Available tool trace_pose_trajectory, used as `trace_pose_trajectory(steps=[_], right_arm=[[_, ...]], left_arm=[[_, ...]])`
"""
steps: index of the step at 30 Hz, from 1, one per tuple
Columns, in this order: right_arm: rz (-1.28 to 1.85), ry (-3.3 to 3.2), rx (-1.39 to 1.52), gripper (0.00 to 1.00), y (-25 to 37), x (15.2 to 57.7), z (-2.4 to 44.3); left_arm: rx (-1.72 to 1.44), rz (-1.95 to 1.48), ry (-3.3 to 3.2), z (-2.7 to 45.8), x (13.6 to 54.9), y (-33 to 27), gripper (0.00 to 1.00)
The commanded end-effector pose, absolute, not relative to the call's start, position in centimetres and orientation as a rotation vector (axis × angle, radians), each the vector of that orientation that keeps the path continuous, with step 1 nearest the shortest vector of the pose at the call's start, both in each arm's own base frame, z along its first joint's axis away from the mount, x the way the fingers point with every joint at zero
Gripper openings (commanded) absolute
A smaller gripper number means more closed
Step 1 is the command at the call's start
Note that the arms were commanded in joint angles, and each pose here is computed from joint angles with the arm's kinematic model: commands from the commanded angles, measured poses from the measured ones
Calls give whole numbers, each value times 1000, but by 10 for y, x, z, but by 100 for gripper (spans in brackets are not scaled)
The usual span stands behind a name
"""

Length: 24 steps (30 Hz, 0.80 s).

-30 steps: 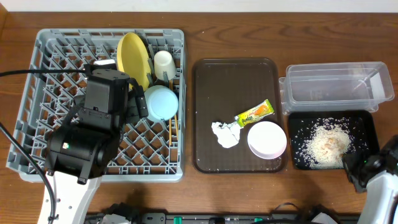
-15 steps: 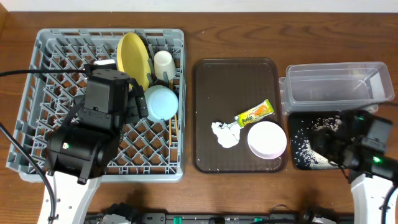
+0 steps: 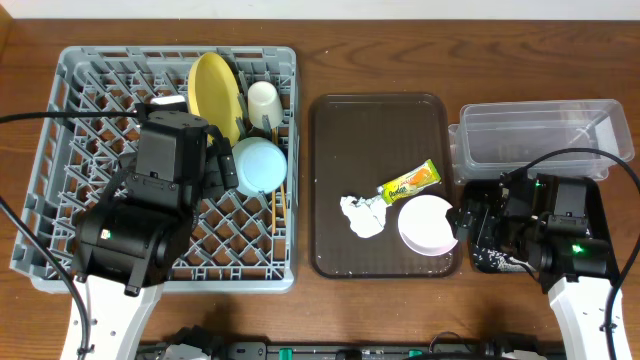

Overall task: Sort waste into correct bins and load items into the dishwasher rack
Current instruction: 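Move the right gripper left over the crumpled tissue on the brown tray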

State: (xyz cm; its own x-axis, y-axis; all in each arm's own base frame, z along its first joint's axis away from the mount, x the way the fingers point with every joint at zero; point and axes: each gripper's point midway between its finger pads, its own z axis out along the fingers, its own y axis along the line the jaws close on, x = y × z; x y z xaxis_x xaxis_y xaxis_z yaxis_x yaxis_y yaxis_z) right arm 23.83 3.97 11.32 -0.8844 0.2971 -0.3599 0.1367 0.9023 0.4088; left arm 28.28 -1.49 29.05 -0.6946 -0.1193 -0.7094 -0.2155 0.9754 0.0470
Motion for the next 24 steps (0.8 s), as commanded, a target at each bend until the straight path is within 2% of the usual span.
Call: trace_pose_trajectory(steps=[1, 18, 24], right_arm=[[514, 2631, 293, 99, 40, 242, 120], [512, 2631, 293, 99, 40, 242, 120], [512, 2631, 293, 99, 40, 242, 120]], left_arm=[[-248, 162, 2343, 291, 284, -14, 94], [-248, 160, 2340, 291, 284, -14, 94], [-260, 125, 2270, 303, 297, -17, 94]])
